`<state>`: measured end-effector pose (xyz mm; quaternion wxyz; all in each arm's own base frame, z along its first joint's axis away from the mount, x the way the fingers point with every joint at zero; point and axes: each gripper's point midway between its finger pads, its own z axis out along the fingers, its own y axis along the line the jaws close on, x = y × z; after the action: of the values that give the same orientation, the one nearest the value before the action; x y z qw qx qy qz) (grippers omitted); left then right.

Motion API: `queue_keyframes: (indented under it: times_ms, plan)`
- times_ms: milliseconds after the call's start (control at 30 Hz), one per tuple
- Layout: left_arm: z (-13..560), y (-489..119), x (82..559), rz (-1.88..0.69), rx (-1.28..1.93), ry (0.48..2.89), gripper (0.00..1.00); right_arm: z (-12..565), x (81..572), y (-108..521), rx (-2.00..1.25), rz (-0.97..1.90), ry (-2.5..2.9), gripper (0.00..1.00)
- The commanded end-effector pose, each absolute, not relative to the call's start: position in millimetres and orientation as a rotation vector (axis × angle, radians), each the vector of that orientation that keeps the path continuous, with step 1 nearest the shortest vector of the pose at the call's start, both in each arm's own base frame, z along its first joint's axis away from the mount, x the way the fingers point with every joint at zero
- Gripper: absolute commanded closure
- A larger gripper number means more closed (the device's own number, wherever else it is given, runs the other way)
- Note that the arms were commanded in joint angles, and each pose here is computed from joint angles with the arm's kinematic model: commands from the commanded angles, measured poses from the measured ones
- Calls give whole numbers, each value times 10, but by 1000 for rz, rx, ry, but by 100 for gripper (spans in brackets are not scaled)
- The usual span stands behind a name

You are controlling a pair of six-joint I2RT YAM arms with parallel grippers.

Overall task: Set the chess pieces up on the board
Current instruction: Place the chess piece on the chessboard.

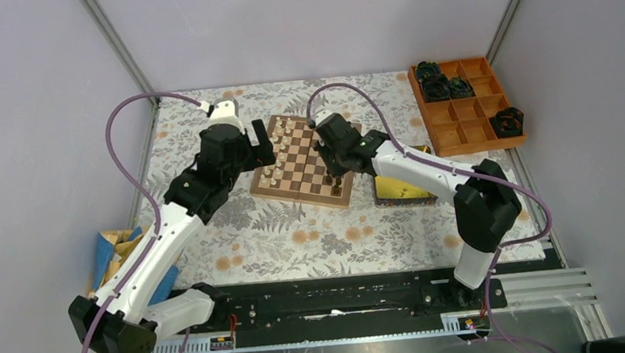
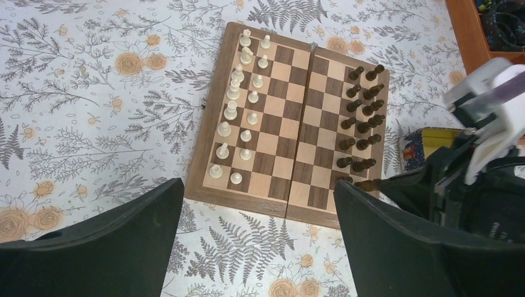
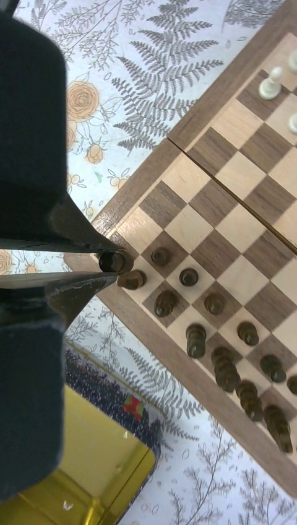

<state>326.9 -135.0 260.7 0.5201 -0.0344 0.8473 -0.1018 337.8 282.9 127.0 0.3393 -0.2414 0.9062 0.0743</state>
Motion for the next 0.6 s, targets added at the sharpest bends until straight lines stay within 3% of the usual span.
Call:
queue_keyframes:
  times_ms: [0, 567]
  plan:
    - [2656, -1317, 3252, -272, -112, 2004, 1, 1349, 3326, 3054, -720, 265, 2328, 99]
    - [2610, -1298, 3220, -279, -117, 2013, 1, 1001, 3245, 3233, -815, 298, 2369, 98]
